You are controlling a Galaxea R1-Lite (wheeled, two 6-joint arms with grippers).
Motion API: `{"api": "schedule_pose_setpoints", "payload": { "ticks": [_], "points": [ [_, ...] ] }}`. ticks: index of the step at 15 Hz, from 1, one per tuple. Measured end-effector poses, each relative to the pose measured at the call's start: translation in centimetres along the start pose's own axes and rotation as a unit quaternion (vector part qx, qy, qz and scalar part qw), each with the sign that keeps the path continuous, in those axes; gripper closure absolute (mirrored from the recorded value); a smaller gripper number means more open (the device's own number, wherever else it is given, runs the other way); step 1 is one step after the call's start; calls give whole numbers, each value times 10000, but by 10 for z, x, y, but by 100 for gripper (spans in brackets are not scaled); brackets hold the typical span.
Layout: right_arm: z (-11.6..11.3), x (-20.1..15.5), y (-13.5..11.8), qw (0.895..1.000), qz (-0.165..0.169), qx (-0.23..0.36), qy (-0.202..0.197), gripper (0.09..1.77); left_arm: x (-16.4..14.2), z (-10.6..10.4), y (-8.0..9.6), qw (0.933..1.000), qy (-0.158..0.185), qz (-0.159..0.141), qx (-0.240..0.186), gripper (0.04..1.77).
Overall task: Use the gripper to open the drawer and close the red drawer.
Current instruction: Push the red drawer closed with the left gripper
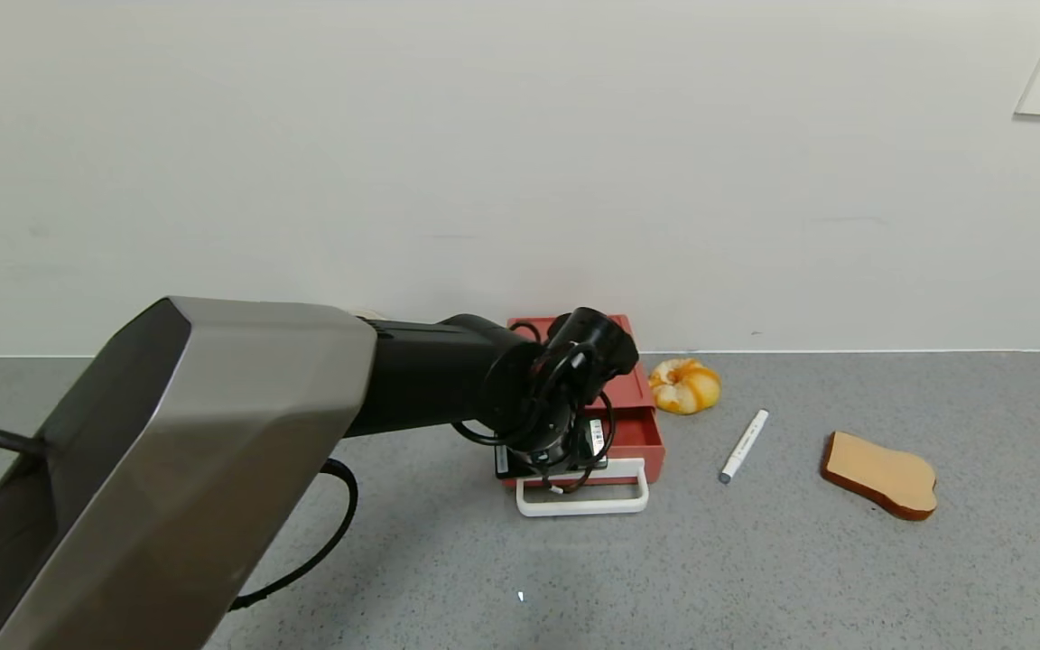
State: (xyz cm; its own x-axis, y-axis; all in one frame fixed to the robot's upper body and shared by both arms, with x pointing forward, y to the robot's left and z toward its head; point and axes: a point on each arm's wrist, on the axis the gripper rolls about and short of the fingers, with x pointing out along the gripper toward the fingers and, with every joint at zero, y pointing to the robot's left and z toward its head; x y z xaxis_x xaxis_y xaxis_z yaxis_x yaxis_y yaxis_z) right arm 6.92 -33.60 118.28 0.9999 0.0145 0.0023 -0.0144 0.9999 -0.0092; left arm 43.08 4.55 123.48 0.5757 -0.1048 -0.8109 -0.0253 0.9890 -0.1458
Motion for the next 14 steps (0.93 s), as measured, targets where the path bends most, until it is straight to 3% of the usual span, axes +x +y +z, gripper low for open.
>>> {"api": "schedule_pose_setpoints", "payload": {
  "ticks": [14],
  "points": [
    [0,0,0,10000,2,1,0,15,21,25,3,9981,-567,-95,203,170]
  ]
}}
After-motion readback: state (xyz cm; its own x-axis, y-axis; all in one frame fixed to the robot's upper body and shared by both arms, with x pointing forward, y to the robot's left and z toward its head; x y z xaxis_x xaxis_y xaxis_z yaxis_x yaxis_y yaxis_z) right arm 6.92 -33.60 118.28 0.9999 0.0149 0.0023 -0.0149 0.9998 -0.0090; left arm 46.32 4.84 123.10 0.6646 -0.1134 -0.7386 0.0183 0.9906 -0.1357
